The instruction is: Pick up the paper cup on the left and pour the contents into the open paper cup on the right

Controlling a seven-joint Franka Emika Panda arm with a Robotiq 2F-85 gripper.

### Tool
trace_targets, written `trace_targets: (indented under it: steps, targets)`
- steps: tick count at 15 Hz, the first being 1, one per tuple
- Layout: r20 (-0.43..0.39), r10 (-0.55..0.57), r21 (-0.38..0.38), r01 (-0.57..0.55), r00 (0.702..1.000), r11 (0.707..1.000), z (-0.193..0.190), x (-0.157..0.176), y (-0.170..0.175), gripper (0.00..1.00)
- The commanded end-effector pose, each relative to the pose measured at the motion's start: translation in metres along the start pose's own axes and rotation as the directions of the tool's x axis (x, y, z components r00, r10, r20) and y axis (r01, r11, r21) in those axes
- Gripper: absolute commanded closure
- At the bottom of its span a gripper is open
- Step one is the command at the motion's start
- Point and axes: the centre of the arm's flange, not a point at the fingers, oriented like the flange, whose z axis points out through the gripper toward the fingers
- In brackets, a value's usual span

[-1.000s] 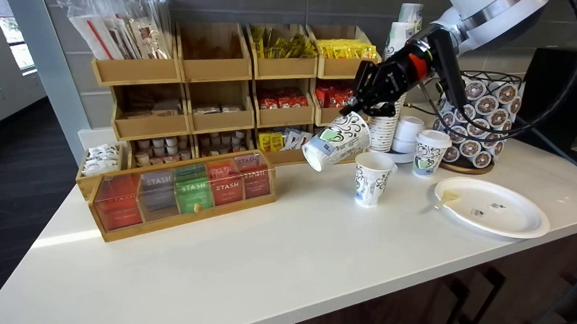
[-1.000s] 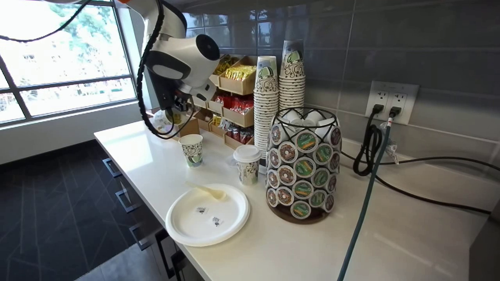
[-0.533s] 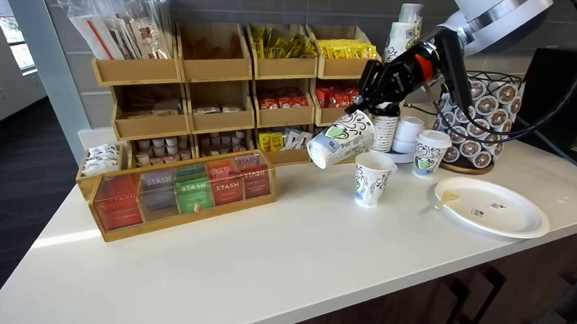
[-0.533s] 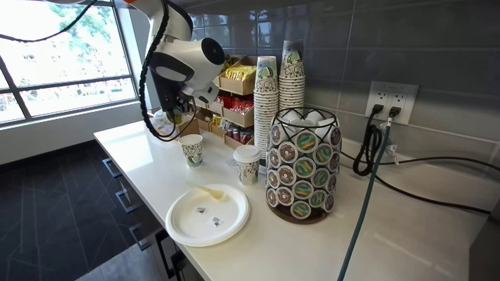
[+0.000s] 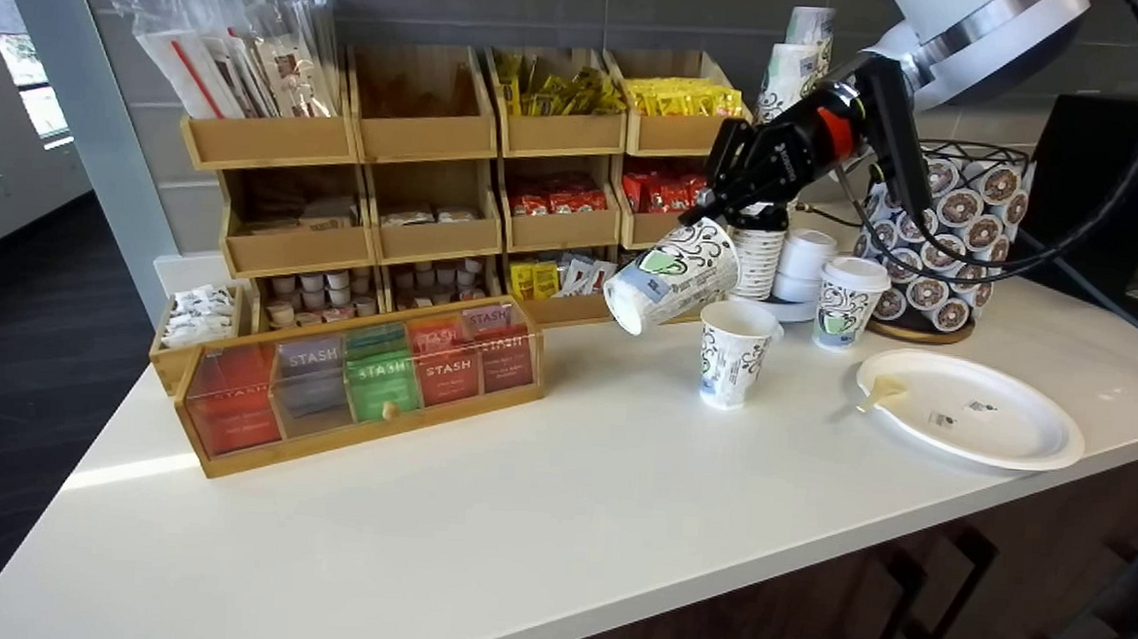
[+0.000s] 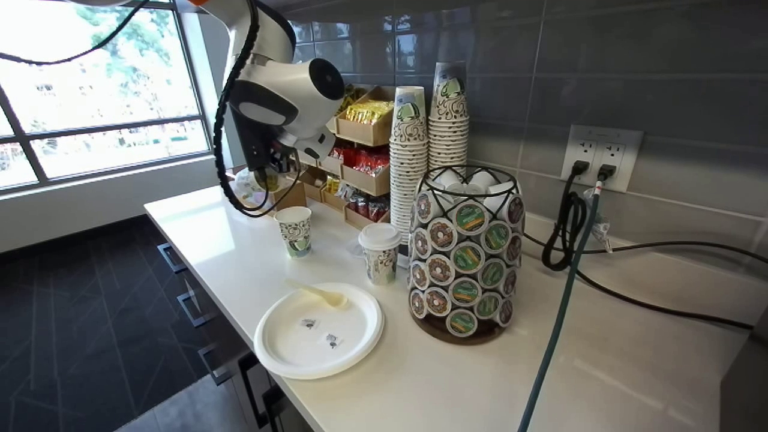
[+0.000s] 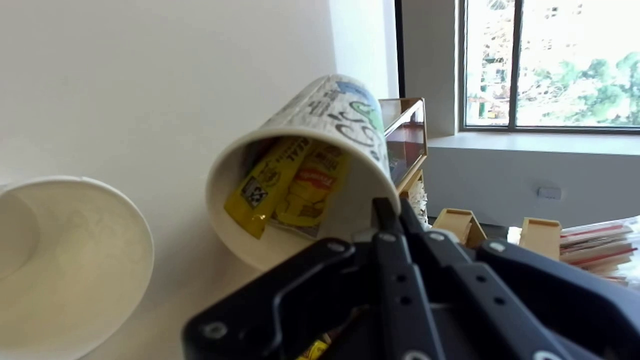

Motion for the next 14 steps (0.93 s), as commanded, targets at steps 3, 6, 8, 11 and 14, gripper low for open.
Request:
trace_targets:
  steps: [3, 6, 8, 11, 14]
  targets:
    - [0.023, 0.106, 0.075, -0.108, 0.994, 0.991, -0.008, 0.002, 0.008, 0.99]
    - [-0.007, 0.151, 0.118, -0.149, 0.989, 0.982, -0.020, 0.010, 0.019, 0.99]
    - [-0.006, 0.199, 0.153, -0.196, 0.980, 0.969, -0.026, 0.014, 0.029, 0.99]
    - [0.024, 0.281, 0.207, -0.279, 0.960, 0.938, -0.033, 0.017, 0.045, 0.99]
    - [0.087, 0.358, 0.254, -0.368, 0.930, 0.894, -0.038, 0.018, 0.062, 0.99]
